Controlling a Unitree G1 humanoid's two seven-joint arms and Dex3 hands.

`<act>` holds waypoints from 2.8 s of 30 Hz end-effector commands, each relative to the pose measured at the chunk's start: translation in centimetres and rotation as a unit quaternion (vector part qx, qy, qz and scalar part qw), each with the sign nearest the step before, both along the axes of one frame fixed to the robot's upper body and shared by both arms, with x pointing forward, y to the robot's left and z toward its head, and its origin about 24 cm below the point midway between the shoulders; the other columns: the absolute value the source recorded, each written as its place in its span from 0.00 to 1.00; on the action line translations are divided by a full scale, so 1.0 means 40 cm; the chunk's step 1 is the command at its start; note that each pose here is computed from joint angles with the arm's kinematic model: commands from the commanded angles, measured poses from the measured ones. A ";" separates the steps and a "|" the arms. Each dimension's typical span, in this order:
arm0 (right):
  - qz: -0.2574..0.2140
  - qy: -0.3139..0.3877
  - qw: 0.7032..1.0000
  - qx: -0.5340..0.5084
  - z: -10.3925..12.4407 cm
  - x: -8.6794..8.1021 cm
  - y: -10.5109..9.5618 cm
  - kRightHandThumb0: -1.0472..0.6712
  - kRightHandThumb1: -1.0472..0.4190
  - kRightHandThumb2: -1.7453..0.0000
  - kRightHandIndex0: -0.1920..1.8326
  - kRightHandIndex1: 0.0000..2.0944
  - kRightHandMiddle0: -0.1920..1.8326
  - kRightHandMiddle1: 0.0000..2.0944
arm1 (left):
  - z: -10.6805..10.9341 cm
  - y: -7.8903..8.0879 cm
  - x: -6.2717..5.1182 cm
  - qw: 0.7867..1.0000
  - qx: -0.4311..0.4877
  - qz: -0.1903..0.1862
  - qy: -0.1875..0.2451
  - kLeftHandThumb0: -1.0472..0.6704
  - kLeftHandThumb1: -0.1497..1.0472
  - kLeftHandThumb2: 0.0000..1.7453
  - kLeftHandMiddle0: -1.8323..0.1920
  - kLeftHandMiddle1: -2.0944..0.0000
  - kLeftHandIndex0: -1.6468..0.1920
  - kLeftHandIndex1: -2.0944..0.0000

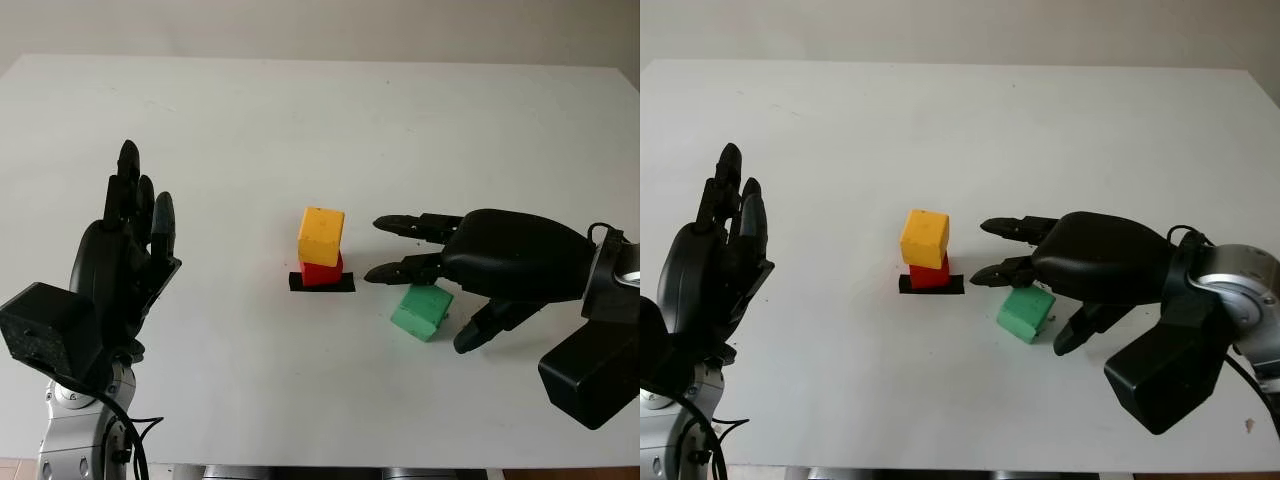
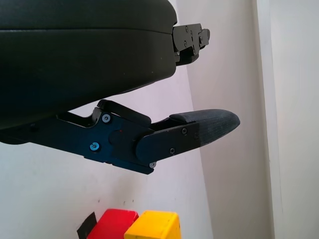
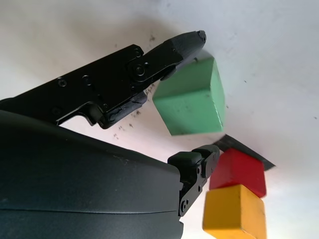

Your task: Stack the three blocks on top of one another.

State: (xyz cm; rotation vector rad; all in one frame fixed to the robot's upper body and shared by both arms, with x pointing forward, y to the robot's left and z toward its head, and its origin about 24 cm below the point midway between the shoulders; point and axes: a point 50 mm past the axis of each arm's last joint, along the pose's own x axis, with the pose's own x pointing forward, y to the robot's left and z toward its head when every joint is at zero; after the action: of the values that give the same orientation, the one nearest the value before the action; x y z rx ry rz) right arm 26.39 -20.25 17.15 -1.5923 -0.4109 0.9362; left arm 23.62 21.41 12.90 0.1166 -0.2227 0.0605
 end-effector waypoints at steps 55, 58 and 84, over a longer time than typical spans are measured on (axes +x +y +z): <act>-0.049 -0.009 0.990 0.134 0.042 0.063 -0.037 0.39 0.09 0.97 0.24 0.04 0.33 0.59 | -0.017 0.003 -0.006 0.999 0.026 0.004 0.026 0.22 1.00 0.37 0.98 0.97 0.98 0.97; -0.054 -0.031 0.986 0.157 0.077 0.079 -0.038 0.38 0.08 0.97 0.24 0.04 0.33 0.59 | -0.019 -0.002 -0.009 0.999 0.028 0.005 0.030 0.22 1.00 0.37 0.98 0.97 0.98 0.97; -0.176 0.220 0.771 0.571 0.070 0.108 0.107 0.35 0.06 0.97 0.19 0.01 0.24 0.77 | -0.029 -0.025 -0.007 0.999 0.029 0.015 0.030 0.22 1.00 0.38 1.00 0.98 0.99 0.98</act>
State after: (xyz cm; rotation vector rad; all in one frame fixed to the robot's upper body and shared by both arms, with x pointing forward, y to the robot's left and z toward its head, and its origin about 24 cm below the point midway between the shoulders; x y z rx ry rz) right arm 31.05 -16.49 20.08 -0.3035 -0.2335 0.5105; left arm 23.46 20.49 11.65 0.1786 -0.1523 0.0755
